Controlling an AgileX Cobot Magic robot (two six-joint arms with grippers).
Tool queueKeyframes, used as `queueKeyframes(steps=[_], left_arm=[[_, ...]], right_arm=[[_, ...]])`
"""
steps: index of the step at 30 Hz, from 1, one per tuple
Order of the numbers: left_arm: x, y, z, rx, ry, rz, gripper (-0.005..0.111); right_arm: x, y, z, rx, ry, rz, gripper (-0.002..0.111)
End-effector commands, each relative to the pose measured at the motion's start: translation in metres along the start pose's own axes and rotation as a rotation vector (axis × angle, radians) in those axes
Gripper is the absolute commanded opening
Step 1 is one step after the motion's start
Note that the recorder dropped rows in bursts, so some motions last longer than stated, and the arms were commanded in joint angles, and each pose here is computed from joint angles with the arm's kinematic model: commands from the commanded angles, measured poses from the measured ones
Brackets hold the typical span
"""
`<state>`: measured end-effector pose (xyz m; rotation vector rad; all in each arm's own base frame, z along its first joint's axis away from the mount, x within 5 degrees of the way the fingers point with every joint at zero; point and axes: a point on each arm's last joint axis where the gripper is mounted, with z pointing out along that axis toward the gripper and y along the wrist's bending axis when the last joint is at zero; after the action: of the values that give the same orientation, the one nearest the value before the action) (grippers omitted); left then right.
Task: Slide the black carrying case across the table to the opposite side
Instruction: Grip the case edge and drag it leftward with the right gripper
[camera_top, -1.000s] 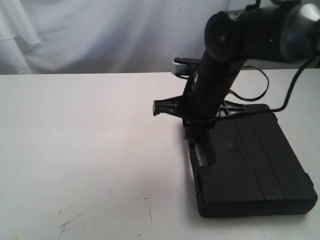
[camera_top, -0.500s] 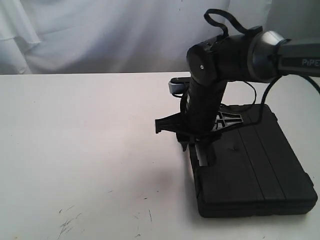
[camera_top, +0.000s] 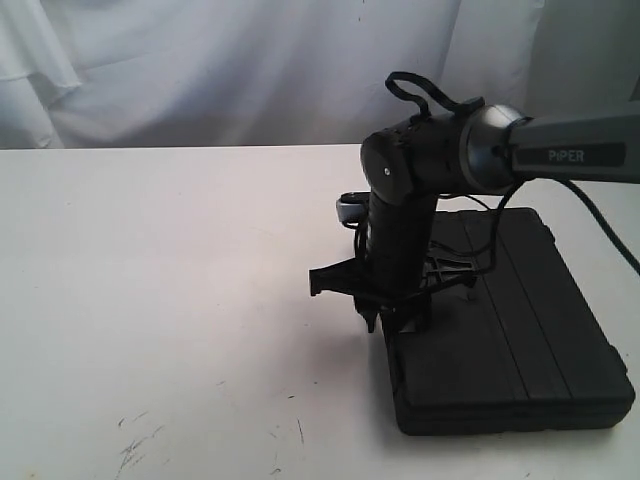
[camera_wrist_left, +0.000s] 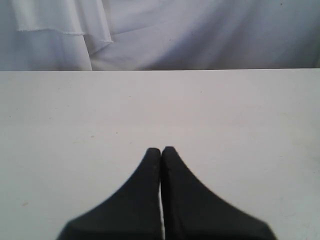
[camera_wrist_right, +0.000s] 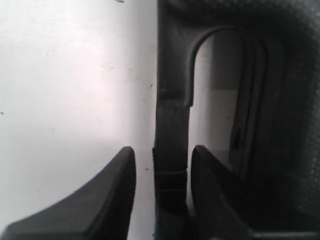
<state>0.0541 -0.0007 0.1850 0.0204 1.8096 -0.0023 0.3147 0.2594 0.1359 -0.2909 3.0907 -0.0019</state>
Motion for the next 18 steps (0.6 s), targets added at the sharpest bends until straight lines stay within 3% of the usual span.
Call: queueKeyframes(steps=[1, 4, 18], left_arm=[[0.0, 0.0, 0.0, 0.001, -0.011, -0.014, 0.0], [0.0, 0.0, 0.0, 0.001, -0.011, -0.014, 0.0], [0.0, 0.0, 0.0, 0.001, -0.011, -0.015, 0.0]], right_arm=[[-0.001, 0.002, -0.001, -0.024, -0.016, 0.011, 0.013], [-0.002, 0.004, -0.001, -0.038, -0.022, 0.015, 0.0], [-0.001, 0.037, -0.006, -0.124, -0.079, 0.04, 0.0]])
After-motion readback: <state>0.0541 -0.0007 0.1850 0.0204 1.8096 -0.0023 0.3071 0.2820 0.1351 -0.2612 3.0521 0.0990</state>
